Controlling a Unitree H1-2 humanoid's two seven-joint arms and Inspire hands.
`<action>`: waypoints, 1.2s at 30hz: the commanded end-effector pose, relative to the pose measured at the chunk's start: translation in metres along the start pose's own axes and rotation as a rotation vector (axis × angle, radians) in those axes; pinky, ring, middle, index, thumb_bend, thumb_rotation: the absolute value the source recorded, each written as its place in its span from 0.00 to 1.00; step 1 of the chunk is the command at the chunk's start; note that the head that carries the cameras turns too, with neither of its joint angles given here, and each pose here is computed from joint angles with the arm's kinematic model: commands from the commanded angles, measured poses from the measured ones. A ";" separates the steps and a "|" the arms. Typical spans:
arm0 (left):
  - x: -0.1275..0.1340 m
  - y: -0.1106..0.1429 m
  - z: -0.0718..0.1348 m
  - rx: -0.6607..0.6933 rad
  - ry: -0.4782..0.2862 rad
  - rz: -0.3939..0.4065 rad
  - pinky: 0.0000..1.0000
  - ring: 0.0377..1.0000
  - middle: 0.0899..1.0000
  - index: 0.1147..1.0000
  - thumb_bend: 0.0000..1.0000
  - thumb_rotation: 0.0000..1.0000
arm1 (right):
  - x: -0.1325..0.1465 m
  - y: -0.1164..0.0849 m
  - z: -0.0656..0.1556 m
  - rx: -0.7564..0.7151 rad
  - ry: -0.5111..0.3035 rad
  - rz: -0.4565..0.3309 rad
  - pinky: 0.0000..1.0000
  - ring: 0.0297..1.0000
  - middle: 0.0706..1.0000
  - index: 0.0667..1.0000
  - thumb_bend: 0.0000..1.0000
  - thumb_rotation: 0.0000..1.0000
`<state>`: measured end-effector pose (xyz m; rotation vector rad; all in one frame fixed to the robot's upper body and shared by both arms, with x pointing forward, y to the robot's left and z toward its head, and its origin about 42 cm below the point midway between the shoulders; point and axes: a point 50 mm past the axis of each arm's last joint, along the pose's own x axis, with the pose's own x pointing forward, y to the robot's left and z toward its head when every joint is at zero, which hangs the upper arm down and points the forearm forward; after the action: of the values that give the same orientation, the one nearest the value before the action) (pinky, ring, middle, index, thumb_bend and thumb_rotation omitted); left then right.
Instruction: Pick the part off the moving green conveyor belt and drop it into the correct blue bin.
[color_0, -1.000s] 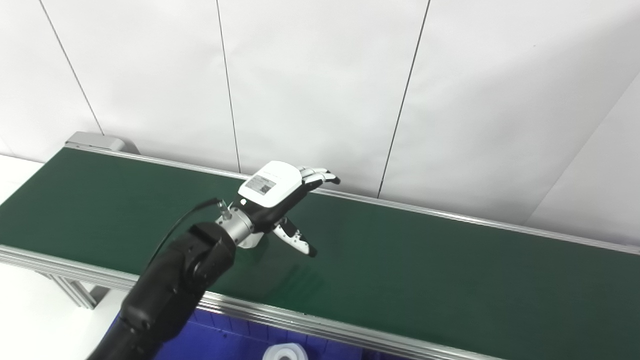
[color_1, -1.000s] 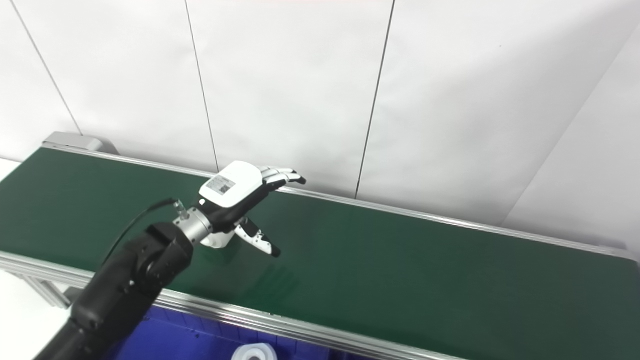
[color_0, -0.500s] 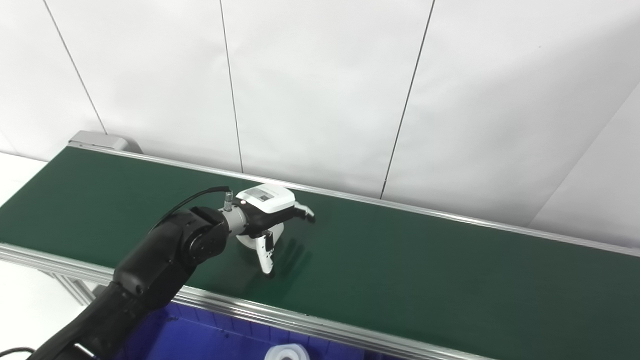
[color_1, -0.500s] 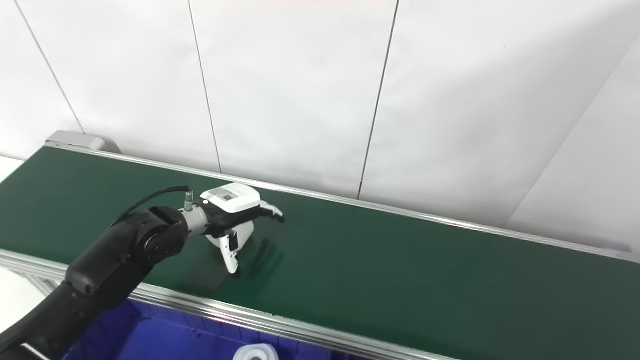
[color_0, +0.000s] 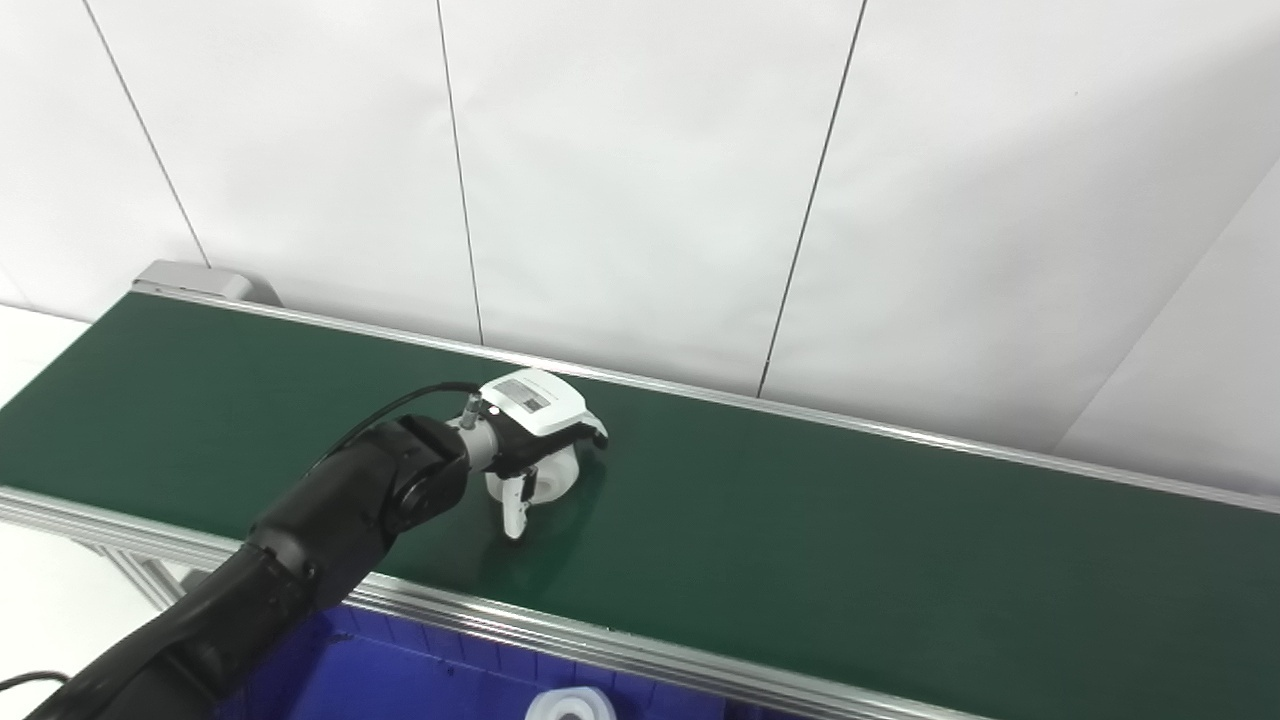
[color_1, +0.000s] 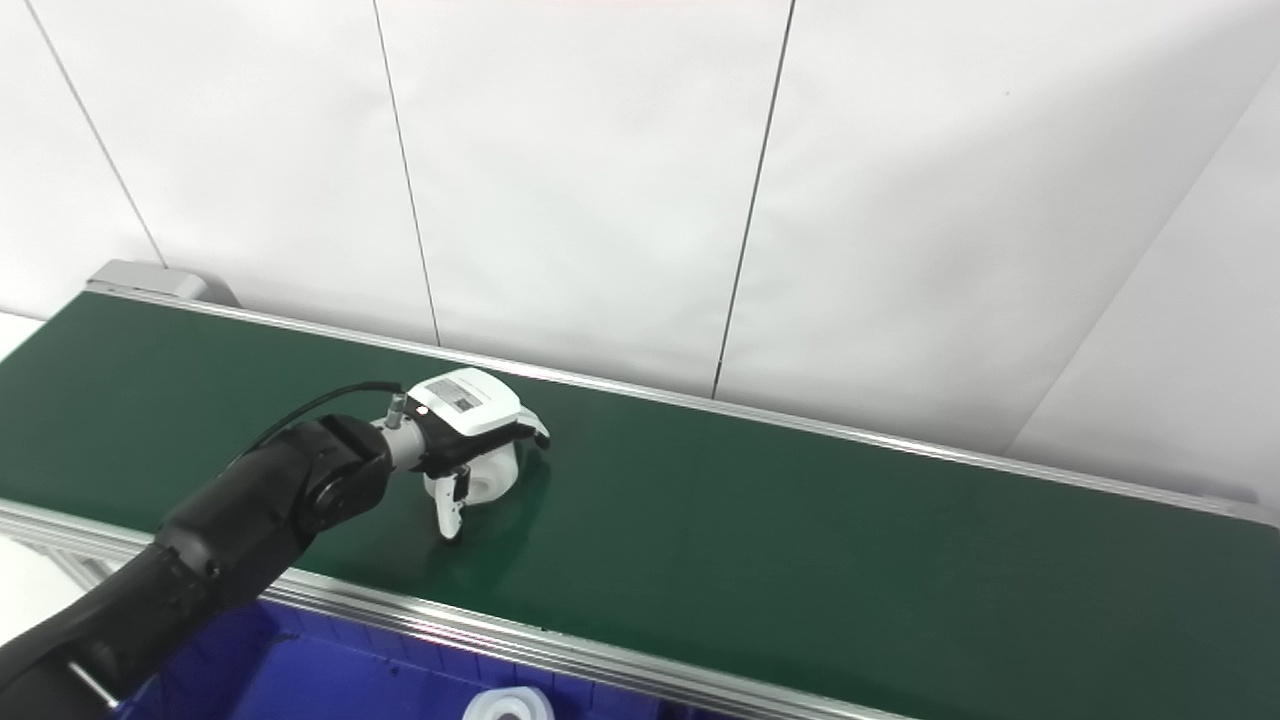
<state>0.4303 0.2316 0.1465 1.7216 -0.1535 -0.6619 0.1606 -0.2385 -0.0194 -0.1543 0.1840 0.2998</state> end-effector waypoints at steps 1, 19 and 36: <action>0.004 0.016 -0.008 0.038 0.032 0.124 0.74 0.87 0.89 0.79 0.85 0.12 | 0.001 -0.003 0.011 -0.013 -0.085 -0.008 0.58 0.65 0.67 0.66 0.68 0.93; 0.019 -0.018 -0.001 -0.037 0.083 0.357 0.35 0.35 0.38 0.46 0.52 0.00 | -0.001 -0.002 0.012 -0.012 -0.085 -0.006 0.57 0.64 0.67 0.66 0.69 0.92; 0.018 -0.005 0.005 -0.053 0.037 0.380 0.38 0.40 0.41 0.45 0.52 0.00 | -0.001 -0.002 0.014 -0.020 -0.085 -0.001 0.55 0.63 0.67 0.66 0.68 0.93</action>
<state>0.4319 0.2119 0.1172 1.5836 -0.4019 -0.3807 0.1567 -0.2384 -0.0161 -0.1560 0.1756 0.3018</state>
